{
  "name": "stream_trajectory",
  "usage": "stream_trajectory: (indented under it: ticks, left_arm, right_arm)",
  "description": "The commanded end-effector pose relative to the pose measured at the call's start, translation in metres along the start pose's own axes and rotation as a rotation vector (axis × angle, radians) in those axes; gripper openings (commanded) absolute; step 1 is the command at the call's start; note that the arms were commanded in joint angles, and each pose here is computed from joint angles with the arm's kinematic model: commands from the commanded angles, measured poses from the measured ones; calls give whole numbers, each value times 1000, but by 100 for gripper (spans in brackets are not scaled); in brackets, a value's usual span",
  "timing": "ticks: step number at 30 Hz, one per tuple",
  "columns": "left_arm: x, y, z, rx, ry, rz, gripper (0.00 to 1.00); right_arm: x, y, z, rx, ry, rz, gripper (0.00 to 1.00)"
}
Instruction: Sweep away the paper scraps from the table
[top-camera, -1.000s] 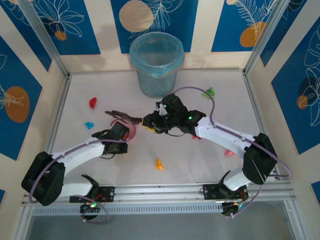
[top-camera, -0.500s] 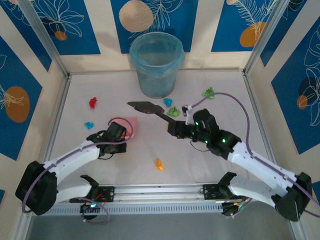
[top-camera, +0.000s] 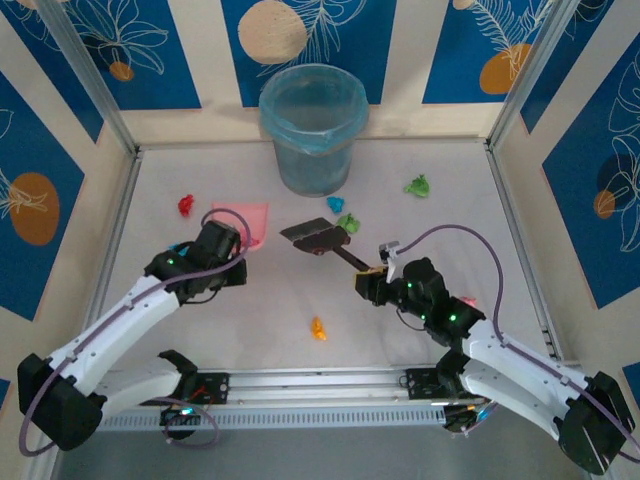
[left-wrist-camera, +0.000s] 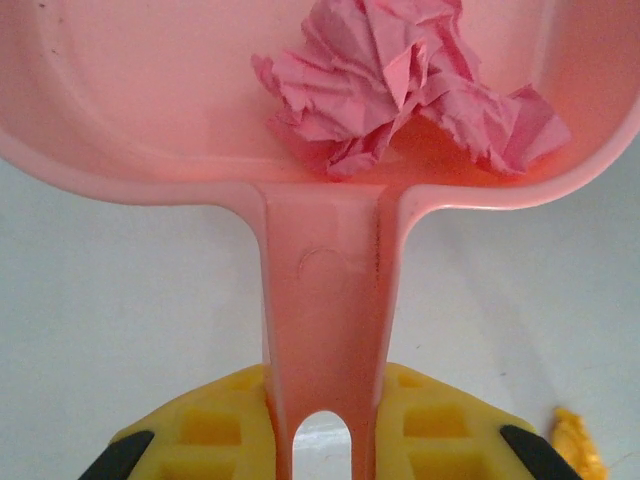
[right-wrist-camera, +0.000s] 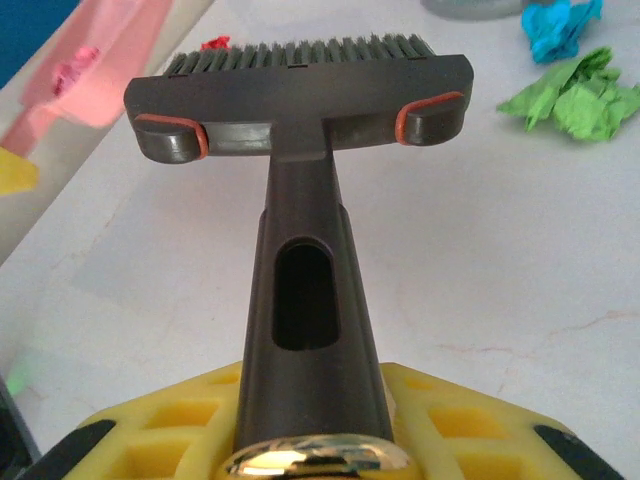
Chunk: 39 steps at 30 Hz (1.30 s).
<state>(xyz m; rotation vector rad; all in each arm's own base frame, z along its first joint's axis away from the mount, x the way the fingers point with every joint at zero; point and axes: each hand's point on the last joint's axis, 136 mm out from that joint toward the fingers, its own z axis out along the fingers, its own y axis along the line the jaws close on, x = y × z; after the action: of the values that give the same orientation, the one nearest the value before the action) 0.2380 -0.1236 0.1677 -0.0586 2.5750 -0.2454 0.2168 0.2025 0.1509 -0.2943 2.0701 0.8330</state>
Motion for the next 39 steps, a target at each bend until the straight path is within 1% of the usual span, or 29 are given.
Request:
stream_trajectory:
  ticks: [1, 7, 10, 14, 16, 21, 23, 28, 31, 34, 35, 37, 39]
  left_arm:
    - [-19, 5, -31, -42, -30, 9, 0]
    - [-74, -29, -72, 26, -75, 36, 0]
    - [-101, -53, -82, 62, -65, 65, 0]
    - [-140, -89, -87, 128, -62, 88, 0]
    - [-160, -113, -88, 190, -63, 92, 0]
    - [-204, -162, -83, 318, -84, 63, 0]
    - [-216, -179, -74, 386, -68, 21, 0]
    - [-255, -215, -47, 604, -21, -181, 0]
    - [-272, -238, -34, 734, 11, -281, 0]
    - [-287, -266, -32, 903, 47, -352, 0]
    - [-294, -273, -34, 952, 42, -375, 0]
    - [-308, -281, -39, 1024, 20, -410, 0]
    - [-320, -283, -42, 1063, 1, -447, 0]
  right_arm:
    - [-30, 7, -10, -23, -148, -47, 0]
    - [-27, 7, -10, -41, -157, -48, 0]
    - [-24, 7, -6, -43, -140, -48, 0]
    - [-23, 10, -4, -61, -123, -61, 0]
    - [-22, 10, -4, -58, -119, -63, 0]
    - [-20, 9, -1, -58, -107, -66, 0]
    - [-19, 10, 1, -61, -101, -70, 0]
    - [-17, 11, 4, -67, -86, -75, 0]
    - [-16, 11, 5, -69, -79, -78, 0]
    - [-16, 10, 5, -66, -79, -81, 0]
    - [-16, 10, 5, -64, -77, -81, 0]
    - [-16, 10, 5, -62, -76, -82, 0]
    - [-16, 9, 5, -60, -76, -82, 0]
